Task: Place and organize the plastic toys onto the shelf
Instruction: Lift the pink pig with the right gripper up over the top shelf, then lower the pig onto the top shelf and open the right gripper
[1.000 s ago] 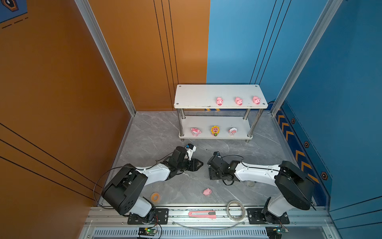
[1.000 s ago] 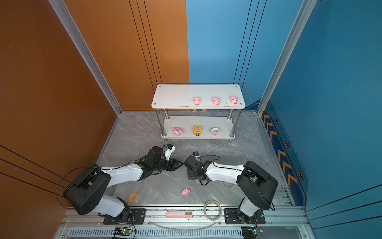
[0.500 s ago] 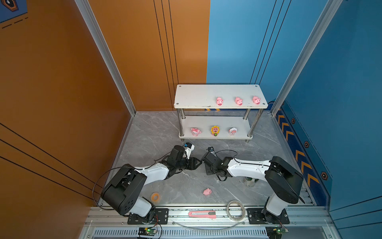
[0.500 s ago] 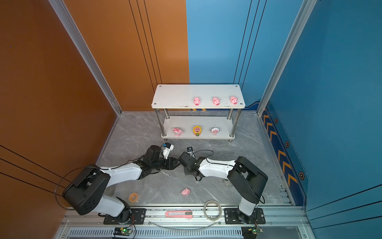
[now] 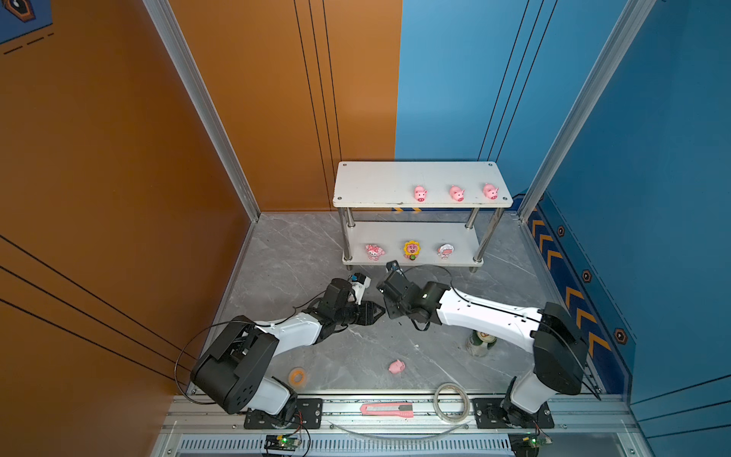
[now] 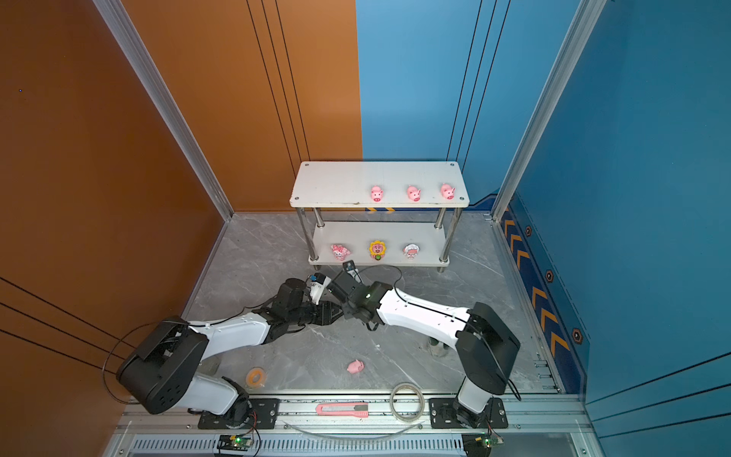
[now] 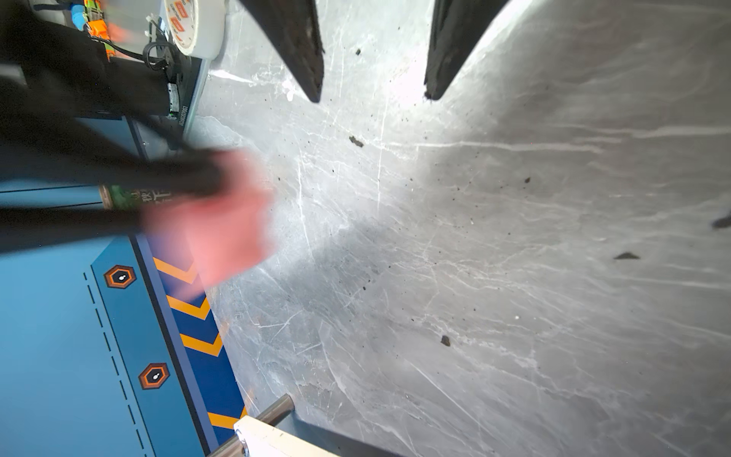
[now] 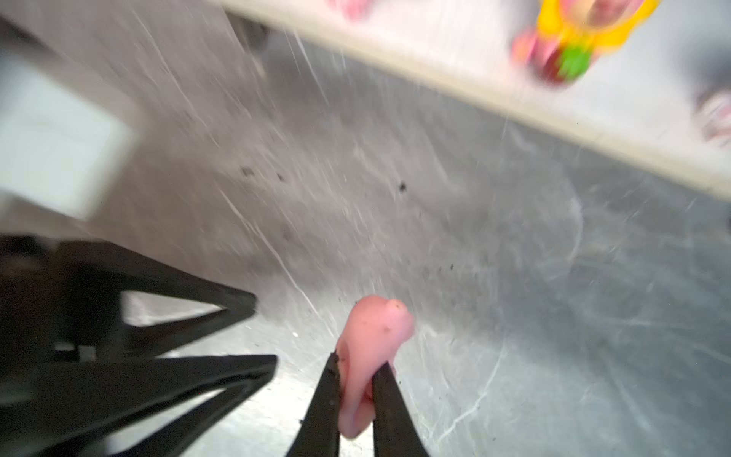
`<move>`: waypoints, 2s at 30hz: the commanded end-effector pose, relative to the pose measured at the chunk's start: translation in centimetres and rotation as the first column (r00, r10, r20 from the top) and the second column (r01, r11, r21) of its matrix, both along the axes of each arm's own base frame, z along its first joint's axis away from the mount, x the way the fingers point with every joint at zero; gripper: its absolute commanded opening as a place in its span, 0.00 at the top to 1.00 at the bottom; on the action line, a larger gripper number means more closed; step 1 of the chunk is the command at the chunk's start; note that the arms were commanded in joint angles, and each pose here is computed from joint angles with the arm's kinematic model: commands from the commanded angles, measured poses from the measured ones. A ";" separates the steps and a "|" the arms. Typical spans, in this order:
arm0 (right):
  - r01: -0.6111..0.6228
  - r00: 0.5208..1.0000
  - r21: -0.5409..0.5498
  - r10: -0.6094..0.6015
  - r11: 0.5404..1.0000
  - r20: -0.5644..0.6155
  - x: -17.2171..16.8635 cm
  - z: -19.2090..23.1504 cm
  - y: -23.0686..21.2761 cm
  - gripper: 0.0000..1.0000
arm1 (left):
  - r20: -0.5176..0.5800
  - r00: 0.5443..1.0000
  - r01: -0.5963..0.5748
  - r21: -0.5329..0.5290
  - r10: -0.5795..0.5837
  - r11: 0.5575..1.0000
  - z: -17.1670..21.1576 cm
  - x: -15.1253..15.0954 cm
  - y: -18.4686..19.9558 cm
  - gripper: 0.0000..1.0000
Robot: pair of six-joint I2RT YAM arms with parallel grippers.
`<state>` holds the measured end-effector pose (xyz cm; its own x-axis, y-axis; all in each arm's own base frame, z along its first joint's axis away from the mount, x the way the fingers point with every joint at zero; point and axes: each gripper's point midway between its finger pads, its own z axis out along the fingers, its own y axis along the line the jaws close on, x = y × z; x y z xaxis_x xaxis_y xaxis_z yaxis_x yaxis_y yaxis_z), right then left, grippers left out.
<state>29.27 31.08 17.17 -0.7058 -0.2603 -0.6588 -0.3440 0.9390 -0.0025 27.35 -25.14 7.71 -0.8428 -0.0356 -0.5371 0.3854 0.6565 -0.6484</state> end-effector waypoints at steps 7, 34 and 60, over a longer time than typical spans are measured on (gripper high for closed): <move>-0.056 0.926 0.101 0.014 0.993 0.378 4.0 21.9 -1.2 0.85 | 0.025 1.000 0.000 -0.014 0.000 1.000 0.7 -0.7 0.9 0.55; -0.073 0.935 0.207 -0.006 0.976 0.355 15.9 23.8 0.4 0.84 | 0.013 0.999 -0.035 0.008 0.034 0.999 0.5 -0.9 2.5 0.55; -0.045 0.946 0.193 -0.020 0.980 0.323 17.4 21.1 1.2 0.66 | 0.015 0.999 -0.050 0.014 0.050 0.999 0.2 -1.2 3.1 0.55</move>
<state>46.16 31.73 38.72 -0.4422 -0.1207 -0.8888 -0.3709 0.9268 0.0587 26.32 -22.61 8.05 -0.8402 -0.0762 -0.5369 0.3527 0.6754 -0.6477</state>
